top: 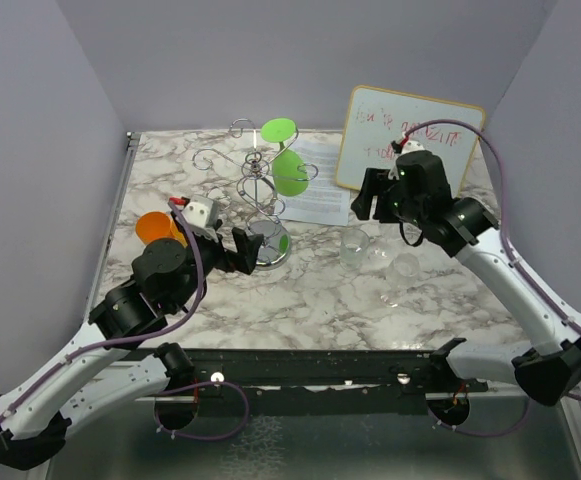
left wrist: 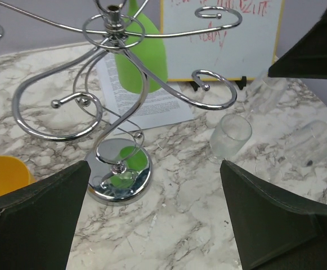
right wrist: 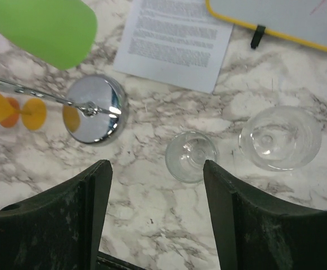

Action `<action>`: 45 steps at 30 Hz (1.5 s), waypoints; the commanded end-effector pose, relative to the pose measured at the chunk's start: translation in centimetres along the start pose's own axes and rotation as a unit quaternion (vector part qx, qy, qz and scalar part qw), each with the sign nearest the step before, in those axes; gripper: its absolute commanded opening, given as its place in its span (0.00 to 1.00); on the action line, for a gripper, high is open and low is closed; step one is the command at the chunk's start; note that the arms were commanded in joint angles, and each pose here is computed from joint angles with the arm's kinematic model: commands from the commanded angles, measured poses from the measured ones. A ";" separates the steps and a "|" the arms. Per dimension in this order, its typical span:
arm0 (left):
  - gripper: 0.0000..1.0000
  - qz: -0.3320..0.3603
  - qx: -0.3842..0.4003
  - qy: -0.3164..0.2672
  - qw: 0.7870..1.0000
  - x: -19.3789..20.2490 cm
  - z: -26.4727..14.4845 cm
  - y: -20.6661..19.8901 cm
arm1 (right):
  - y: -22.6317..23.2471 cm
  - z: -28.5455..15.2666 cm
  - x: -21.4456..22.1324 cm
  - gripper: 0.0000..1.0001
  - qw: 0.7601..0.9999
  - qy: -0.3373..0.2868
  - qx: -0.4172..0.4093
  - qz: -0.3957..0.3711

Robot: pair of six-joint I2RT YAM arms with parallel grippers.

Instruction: Place the wine glass upside down on the wine glass rack

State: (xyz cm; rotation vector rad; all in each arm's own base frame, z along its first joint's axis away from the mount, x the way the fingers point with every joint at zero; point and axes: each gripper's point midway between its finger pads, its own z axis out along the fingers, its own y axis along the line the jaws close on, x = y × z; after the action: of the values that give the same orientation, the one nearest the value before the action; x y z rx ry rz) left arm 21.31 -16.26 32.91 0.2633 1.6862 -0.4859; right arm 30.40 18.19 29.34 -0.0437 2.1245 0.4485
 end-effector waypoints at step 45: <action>0.98 -0.015 0.076 -0.047 0.996 -1.1 0.4 -2.8 | -8.5 7.3 6.5 0.24 0.961 0.110 0.248 -0.051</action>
State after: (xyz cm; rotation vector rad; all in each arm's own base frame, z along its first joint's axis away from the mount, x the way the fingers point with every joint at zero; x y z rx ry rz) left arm 20.95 -18.99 32.86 0.3471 1.5942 -0.6103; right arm 34.18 13.07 18.42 0.0989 2.3571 -0.1751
